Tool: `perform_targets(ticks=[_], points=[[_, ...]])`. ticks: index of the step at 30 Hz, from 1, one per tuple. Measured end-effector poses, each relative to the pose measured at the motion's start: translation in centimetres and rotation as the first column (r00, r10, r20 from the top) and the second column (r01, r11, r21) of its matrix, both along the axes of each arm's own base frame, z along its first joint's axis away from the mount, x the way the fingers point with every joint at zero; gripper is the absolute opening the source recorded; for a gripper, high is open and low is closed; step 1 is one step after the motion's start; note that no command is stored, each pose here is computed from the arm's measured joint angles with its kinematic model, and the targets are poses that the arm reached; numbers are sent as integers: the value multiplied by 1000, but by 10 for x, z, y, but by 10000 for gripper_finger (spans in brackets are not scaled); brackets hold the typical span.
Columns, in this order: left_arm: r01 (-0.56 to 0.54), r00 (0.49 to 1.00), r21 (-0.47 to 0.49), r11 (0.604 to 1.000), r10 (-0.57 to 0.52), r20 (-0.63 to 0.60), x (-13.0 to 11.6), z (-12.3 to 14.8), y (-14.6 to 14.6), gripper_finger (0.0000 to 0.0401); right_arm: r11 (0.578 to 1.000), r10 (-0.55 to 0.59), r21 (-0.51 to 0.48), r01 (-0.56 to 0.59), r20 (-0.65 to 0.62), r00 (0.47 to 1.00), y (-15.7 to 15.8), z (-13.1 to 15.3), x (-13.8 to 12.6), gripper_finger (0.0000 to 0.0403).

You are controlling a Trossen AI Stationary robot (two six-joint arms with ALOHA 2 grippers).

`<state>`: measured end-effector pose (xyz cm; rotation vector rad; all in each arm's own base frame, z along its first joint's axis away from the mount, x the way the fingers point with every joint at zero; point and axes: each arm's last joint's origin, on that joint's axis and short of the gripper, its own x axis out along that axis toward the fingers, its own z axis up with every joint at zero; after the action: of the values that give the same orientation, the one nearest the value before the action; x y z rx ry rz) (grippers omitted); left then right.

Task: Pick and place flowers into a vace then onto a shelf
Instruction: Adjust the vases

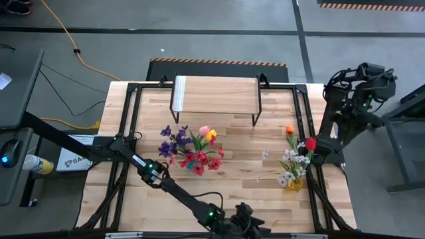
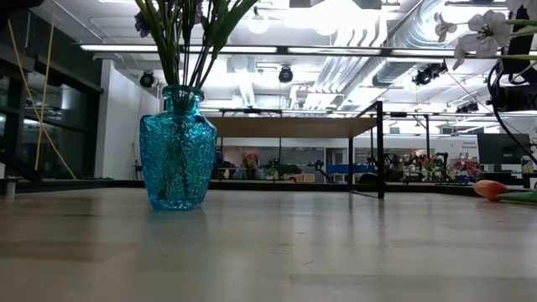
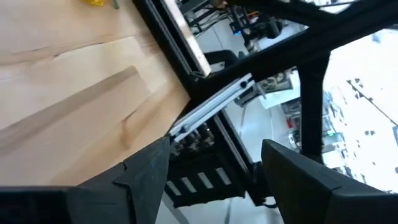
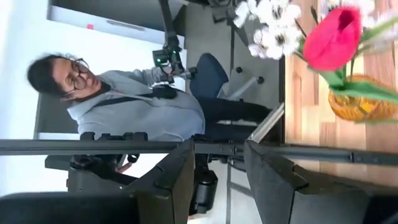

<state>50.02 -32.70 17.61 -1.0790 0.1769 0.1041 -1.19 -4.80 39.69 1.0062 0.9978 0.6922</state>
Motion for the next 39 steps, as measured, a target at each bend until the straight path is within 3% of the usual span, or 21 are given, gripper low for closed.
perform_targets(ticks=[4,10,17,21,30,39], points=[[-23,1000,4,1000,23,11,2,-5,2,287,1000,7,-11,-7,30,1000,-1,1,0,133],[-39,997,35,999,42,-70,1,-20,3,287,999,22,-25,-20,47,999,0,0,0,133],[-54,956,58,997,69,-285,-8,-42,8,287,999,33,-37,-31,74,997,0,0,0,133],[-79,936,61,995,95,-338,-11,-47,11,287,999,34,-37,-31,74,997,0,0,0,133],[-217,890,208,954,281,-359,-5,-54,39,287,998,40,-49,-36,97,994,0,0,0,133],[-206,834,272,940,314,-453,-2,-57,62,287,998,41,-49,-36,97,994,0,0,0,133]])
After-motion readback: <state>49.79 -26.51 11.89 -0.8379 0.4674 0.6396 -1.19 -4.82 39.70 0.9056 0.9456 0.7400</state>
